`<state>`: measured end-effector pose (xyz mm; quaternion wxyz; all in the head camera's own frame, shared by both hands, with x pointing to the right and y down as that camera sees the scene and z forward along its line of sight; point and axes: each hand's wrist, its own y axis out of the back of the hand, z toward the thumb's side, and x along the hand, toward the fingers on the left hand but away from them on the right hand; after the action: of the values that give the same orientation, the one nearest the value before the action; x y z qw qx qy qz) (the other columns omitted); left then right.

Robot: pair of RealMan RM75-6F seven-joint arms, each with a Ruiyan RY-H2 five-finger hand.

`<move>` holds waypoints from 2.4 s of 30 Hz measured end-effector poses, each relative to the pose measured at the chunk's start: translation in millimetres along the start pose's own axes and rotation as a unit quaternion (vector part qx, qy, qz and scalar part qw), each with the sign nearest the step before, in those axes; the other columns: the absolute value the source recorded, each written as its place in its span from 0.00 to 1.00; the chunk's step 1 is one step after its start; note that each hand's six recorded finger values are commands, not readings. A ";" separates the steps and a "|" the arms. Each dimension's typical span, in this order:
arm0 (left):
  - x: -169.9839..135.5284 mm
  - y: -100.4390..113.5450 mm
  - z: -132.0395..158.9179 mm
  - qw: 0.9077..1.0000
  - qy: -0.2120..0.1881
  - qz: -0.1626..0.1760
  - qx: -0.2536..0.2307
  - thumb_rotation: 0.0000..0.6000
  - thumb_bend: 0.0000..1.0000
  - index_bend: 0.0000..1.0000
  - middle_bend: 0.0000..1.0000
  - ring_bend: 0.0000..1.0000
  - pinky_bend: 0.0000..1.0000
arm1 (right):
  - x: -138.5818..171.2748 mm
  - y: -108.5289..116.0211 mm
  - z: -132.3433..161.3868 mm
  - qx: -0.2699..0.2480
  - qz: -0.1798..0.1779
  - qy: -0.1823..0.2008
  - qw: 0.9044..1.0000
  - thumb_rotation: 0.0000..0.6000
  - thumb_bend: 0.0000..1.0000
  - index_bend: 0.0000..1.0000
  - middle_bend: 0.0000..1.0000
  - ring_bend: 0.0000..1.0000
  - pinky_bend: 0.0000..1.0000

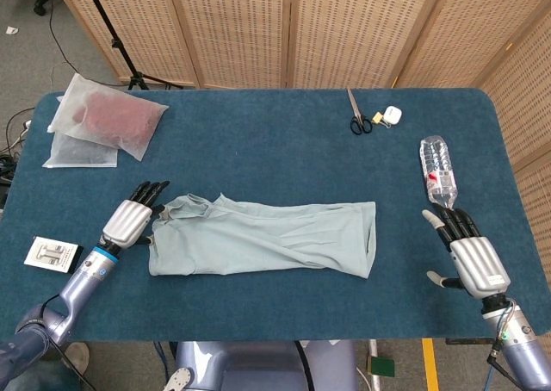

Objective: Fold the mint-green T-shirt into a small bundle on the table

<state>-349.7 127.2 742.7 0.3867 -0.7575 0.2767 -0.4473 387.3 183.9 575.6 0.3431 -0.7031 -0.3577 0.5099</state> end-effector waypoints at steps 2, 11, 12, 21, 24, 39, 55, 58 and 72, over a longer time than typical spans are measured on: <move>0.5 -0.9 0.3 1.000 0.000 -0.002 0.003 1.00 0.26 0.52 0.00 0.00 0.00 | 0.1 0.1 0.1 0.000 0.000 0.000 1.000 1.00 0.03 0.00 0.00 0.00 0.00; 4.0 -7.3 5.8 1.000 -0.003 -0.008 0.005 1.00 0.32 0.56 0.00 0.00 0.00 | 0.8 0.9 0.9 0.000 -0.001 0.002 1.000 1.00 0.04 0.00 0.00 0.00 0.00; 4.3 -7.6 6.3 1.000 -0.003 -0.008 0.006 1.00 0.33 0.58 0.00 0.00 0.00 | 0.8 1.0 1.0 -0.001 -0.001 0.002 1.000 1.00 0.04 0.00 0.00 0.00 0.00; 6.4 -9.4 9.8 1.000 -0.002 -0.002 0.011 1.00 0.44 0.66 0.00 0.00 0.00 | 1.4 2.2 1.6 -0.002 -0.004 0.004 1.000 1.00 0.04 0.00 0.00 0.00 0.00; 7.1 -9.1 10.7 1.000 -0.003 0.001 0.010 1.00 0.46 0.69 0.00 0.00 0.00 | 1.5 2.6 1.7 -0.003 -0.004 0.005 1.000 1.00 0.04 0.00 0.00 0.00 0.00; 8.6 -3.5 12.7 1.000 -0.009 0.008 0.015 1.00 0.74 0.71 0.00 0.00 0.00 | 2.6 4.0 2.2 -0.003 -0.005 0.007 1.000 1.00 0.04 0.00 0.00 0.00 0.00; -3.4 12.6 -9.4 1.000 0.000 0.009 0.028 1.00 0.87 0.73 0.00 0.00 0.00 | 3.5 4.1 3.5 -0.002 -0.005 0.010 1.000 1.00 0.04 0.00 0.00 0.00 0.00; -9.1 16.8 -17.8 0.999 0.006 0.008 0.033 1.00 0.87 0.73 0.00 0.00 0.00 | 3.6 4.2 4.3 -0.002 -0.005 0.011 1.000 1.00 0.04 0.00 0.00 0.00 0.00; -32.9 34.9 -62.0 0.997 0.050 0.002 0.065 1.00 0.87 0.74 0.00 0.00 0.00 | 4.8 5.6 4.3 -0.004 -0.006 0.011 1.000 1.00 0.04 0.00 0.00 0.00 0.00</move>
<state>-422.2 112.3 717.0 0.4217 -0.7067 0.2672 -0.5013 385.0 185.6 567.6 0.3476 -0.7079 -0.3599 0.4986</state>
